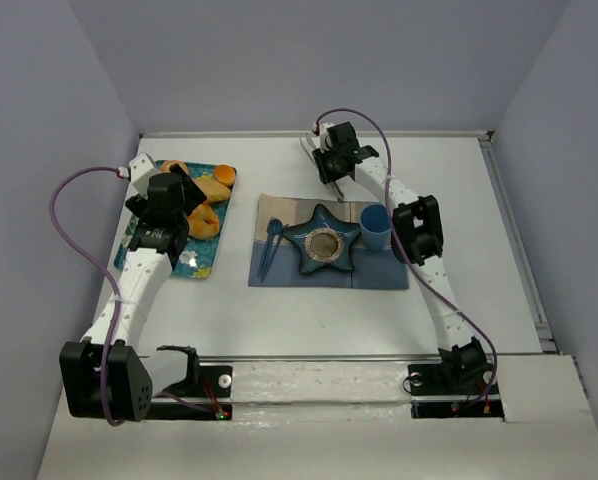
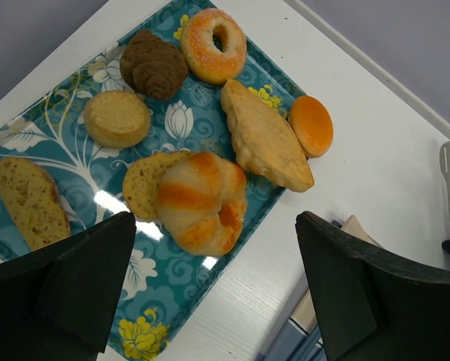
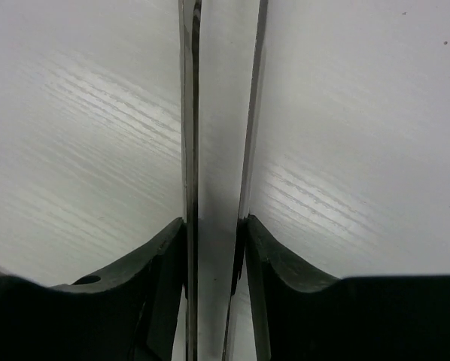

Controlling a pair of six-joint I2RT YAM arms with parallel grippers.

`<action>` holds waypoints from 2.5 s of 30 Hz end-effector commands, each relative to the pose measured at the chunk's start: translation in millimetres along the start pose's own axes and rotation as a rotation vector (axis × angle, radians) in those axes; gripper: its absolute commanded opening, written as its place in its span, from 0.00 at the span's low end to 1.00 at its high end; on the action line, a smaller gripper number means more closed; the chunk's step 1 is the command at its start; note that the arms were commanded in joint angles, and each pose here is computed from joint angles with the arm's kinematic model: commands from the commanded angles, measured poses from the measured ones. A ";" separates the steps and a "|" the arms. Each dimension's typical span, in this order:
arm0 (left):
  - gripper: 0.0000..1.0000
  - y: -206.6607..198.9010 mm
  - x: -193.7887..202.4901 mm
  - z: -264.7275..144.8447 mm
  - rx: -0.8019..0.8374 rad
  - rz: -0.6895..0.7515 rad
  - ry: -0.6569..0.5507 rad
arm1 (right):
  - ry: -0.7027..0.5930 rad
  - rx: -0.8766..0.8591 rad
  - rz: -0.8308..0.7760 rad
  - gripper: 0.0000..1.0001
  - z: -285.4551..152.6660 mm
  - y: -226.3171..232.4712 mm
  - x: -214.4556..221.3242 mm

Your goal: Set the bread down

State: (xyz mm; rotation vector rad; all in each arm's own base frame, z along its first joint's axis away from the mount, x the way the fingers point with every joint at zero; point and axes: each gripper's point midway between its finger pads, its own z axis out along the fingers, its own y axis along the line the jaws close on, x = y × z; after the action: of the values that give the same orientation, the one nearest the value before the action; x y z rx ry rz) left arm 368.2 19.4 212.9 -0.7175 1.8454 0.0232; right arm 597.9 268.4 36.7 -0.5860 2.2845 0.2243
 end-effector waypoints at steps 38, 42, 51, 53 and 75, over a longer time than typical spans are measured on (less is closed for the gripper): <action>0.99 10.5 -48.3 -64.7 0.036 -0.285 -0.133 | -0.278 -0.479 -0.411 0.57 -224.8 296.4 -47.0; 0.99 10.0 -46.4 -65.3 0.042 -0.285 -0.127 | -0.271 -0.383 -0.434 0.66 -208.4 296.1 -47.1; 0.99 9.4 -44.8 -63.6 0.044 -0.283 -0.124 | -0.227 -0.429 -0.457 0.68 -185.3 313.9 -34.7; 0.99 9.0 -44.6 -63.2 0.047 -0.281 -0.125 | -0.211 -0.448 -0.463 0.68 -178.2 318.8 -30.3; 0.99 8.7 -41.9 -57.0 0.040 -0.278 -0.127 | -0.145 -0.530 -0.432 0.35 -161.4 341.4 -11.6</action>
State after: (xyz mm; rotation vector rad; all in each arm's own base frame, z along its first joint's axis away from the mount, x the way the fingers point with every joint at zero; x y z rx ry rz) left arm 321.2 22.7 260.5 -0.9120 1.6565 -0.1407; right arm 348.3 500.7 104.2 -1.2949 2.0031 0.5700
